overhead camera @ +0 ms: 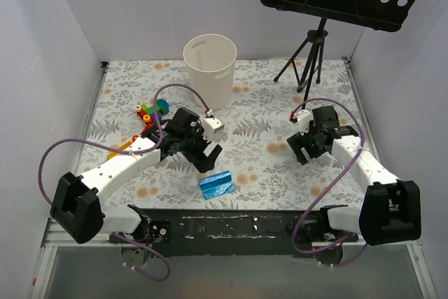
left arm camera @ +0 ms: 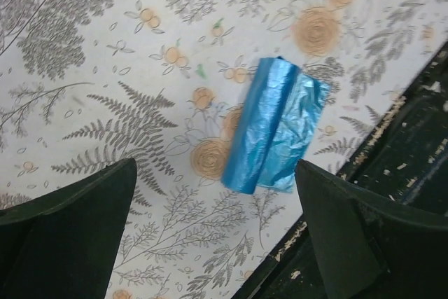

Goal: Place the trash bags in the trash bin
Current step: Pick up the trash bag from the center of the board.

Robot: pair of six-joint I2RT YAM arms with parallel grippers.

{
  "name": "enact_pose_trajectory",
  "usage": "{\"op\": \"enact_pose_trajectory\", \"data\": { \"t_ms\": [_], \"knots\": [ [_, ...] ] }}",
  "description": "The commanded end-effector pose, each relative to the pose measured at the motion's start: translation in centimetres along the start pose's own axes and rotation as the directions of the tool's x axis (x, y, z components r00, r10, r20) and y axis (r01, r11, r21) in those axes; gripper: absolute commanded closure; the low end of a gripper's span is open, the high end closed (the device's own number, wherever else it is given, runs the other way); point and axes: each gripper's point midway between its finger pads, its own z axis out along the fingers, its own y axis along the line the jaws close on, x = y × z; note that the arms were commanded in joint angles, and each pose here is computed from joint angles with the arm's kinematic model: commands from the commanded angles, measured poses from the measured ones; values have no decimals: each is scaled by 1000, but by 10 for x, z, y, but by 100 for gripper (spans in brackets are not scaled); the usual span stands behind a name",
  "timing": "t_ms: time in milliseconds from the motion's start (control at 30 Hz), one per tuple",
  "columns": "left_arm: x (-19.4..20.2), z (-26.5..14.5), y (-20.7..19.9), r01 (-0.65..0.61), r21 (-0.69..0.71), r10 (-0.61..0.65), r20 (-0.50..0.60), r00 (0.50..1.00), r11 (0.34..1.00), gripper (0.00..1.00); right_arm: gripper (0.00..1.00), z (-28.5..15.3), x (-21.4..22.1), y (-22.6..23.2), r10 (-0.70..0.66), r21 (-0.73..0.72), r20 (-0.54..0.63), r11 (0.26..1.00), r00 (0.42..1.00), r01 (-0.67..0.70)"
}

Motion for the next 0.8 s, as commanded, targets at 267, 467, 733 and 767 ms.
{"op": "enact_pose_trajectory", "data": {
  "t_ms": [267,467,733,767],
  "knots": [
    [20,4,-61,-114,342,154,-92,984,933,12,5,-19,-34,19,-95,-106,185,988,978,115],
    [29,37,-81,-86,346,152,-168,974,934,21,13,-37,-40,24,-76,-100,243,990,967,103],
    [17,71,-65,-132,217,172,-176,969,967,30,16,-46,-42,32,-53,-126,285,988,957,92],
    [16,74,-63,-140,207,178,-179,968,968,31,16,-46,-42,33,-54,-129,284,987,957,94]
  ]
}}
